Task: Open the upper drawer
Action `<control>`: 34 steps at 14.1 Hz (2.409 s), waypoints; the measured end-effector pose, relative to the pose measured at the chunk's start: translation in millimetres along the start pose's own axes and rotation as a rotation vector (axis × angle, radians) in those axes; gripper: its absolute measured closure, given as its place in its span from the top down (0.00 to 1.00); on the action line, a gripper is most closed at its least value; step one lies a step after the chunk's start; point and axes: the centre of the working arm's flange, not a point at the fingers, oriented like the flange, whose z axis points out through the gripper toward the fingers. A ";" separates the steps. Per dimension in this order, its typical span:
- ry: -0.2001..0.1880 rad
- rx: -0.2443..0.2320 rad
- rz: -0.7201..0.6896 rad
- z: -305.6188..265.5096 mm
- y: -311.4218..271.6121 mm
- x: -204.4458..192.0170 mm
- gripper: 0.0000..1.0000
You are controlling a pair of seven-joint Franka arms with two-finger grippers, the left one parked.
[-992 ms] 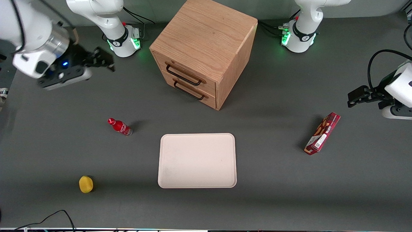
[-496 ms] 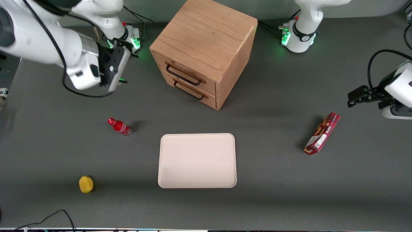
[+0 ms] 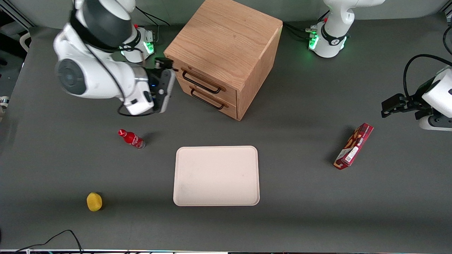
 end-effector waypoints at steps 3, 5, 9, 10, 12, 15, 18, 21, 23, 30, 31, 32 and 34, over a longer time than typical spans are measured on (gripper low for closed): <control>-0.001 -0.005 0.025 37.0 4.0 5.4 1.00; 0.003 -0.008 0.066 54.7 16.5 0.8 1.00; 0.016 -0.020 0.109 79.4 28.2 -2.4 1.00; 0.020 -0.025 0.121 85.8 27.8 -1.3 1.00; 0.021 -0.029 0.135 99.0 22.2 2.4 1.00; 0.015 -0.029 0.136 108.5 16.6 4.8 1.00; 0.020 -0.034 0.139 115.7 17.7 4.4 1.00; 0.031 -0.045 0.139 126.1 18.2 4.8 1.00; 0.030 -0.046 0.141 128.9 19.2 4.0 1.00; 0.043 -0.080 0.131 123.0 35.4 10.2 1.00; 0.048 -0.096 0.130 119.2 44.4 11.7 1.00; 0.049 -0.112 0.130 114.4 55.3 12.4 1.00; 0.056 -0.127 0.136 106.7 76.0 14.7 1.00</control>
